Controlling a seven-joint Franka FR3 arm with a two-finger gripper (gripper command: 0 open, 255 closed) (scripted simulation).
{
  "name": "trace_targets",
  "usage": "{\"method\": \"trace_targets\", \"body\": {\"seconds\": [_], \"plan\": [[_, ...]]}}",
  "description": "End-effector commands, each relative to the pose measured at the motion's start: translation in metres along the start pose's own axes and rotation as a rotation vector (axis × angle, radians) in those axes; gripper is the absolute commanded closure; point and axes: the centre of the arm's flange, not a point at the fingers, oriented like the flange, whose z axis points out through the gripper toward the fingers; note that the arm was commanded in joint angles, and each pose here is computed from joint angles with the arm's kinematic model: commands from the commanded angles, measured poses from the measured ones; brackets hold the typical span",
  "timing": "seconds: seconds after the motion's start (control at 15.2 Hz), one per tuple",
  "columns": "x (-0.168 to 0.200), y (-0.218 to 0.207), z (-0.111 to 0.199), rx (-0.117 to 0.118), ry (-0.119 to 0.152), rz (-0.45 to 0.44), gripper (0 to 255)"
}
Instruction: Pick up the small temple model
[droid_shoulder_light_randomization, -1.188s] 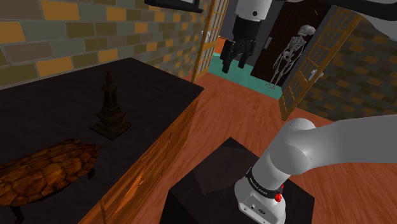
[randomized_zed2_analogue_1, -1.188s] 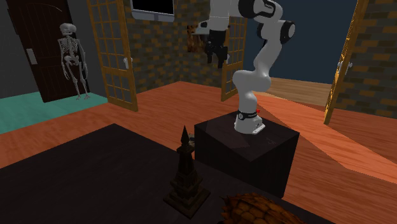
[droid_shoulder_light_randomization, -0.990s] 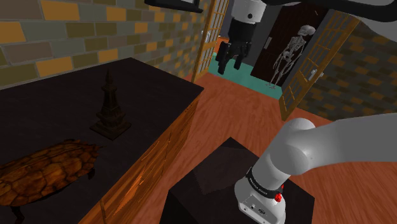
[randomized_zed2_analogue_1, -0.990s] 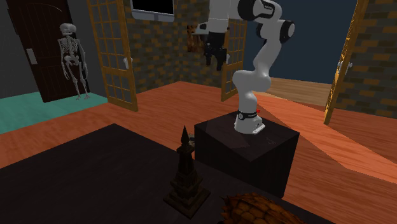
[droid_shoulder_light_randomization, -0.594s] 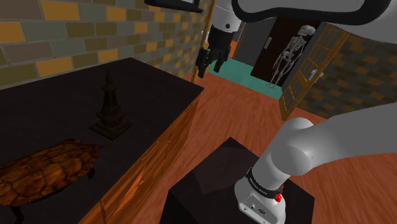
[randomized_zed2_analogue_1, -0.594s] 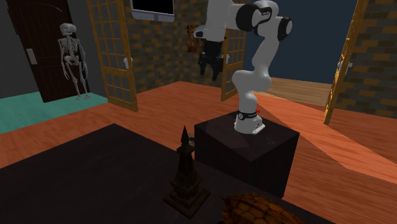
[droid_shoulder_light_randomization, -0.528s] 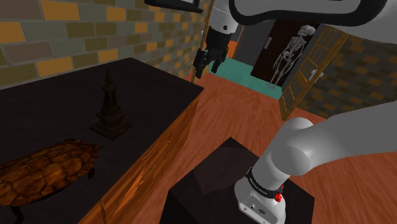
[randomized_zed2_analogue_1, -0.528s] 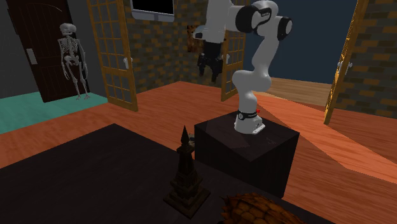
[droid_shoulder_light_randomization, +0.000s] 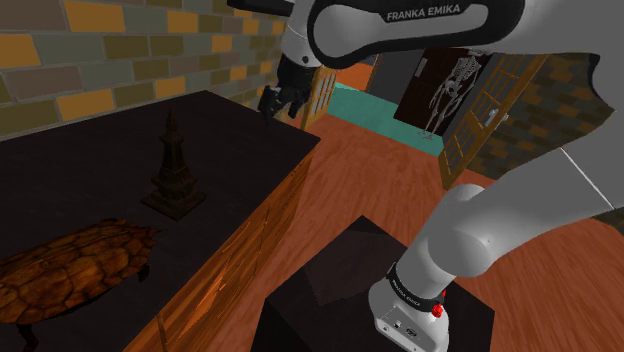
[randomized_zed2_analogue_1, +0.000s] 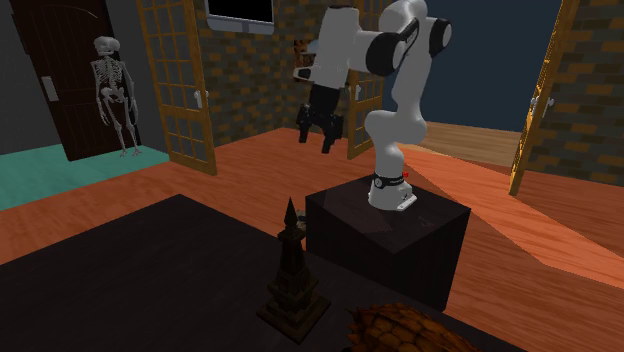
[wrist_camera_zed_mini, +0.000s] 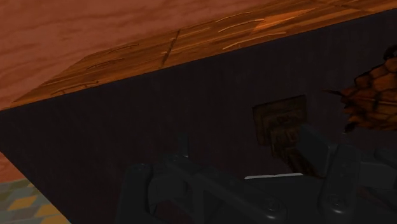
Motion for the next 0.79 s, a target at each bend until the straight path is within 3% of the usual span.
{"method": "trace_targets", "body": {"seconds": [0.0,0.73], "plan": [[0.011,-0.013,0.014,0.008,0.032,-0.026,0],[0.09,-0.091,0.071,0.049,0.195,-0.167,0]]}}
